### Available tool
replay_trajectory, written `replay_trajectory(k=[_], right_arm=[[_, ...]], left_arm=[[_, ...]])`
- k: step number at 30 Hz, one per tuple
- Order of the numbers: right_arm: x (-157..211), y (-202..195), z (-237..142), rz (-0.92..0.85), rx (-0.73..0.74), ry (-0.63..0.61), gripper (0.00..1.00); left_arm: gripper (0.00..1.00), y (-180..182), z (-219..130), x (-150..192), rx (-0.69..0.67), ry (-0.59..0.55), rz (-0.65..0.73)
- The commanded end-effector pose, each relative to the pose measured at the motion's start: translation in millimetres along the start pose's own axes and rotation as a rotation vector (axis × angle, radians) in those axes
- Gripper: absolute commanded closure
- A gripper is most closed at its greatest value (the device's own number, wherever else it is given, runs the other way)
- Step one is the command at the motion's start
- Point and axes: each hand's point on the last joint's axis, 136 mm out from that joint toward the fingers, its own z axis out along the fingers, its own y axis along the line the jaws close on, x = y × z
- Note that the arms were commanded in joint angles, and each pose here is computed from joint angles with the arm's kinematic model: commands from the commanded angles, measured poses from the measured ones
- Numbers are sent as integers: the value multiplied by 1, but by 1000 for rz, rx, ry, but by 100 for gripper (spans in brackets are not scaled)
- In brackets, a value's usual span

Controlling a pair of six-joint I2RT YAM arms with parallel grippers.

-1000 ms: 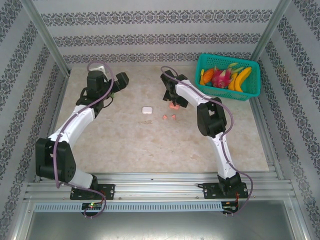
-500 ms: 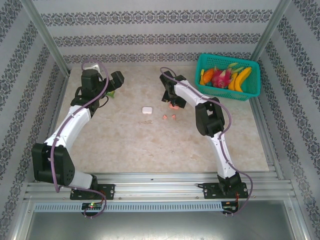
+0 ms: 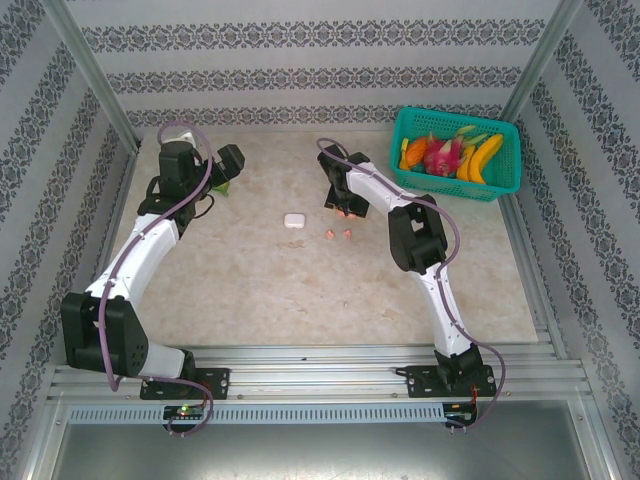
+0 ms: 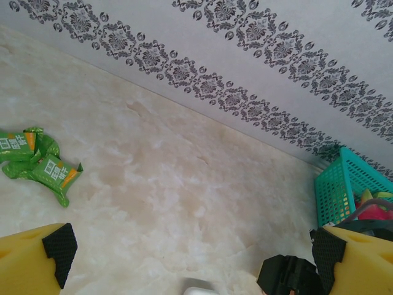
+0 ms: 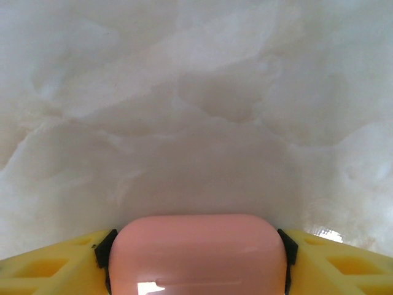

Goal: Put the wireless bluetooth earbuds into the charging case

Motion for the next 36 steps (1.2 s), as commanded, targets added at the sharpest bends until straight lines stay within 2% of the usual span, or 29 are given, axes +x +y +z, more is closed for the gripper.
replay_trajectory(k=[1, 5, 9, 16, 23, 29, 36], right_arm=[[12, -1, 8, -41, 16, 39, 38], [11, -1, 7, -52, -2, 46, 47], [10, 0, 1, -56, -32, 41, 51], [4, -1, -29, -43, -87, -7, 52], [6, -9, -63, -2, -130, -47, 52], [27, -15, -86, 68, -180, -43, 52], [67, -3, -100, 141, -242, -5, 53]], left_arm=[[0, 2, -9, 0, 9, 9, -21], [0, -2, -8, 7, 40, 42, -36], [0, -2, -7, 18, 51, 82, -53], [0, 7, -4, 40, 31, 150, -144], [0, -3, -4, 64, 134, 168, -205], [0, -8, -7, 98, 216, 156, -254], [0, -13, -12, 147, 276, 142, -276]])
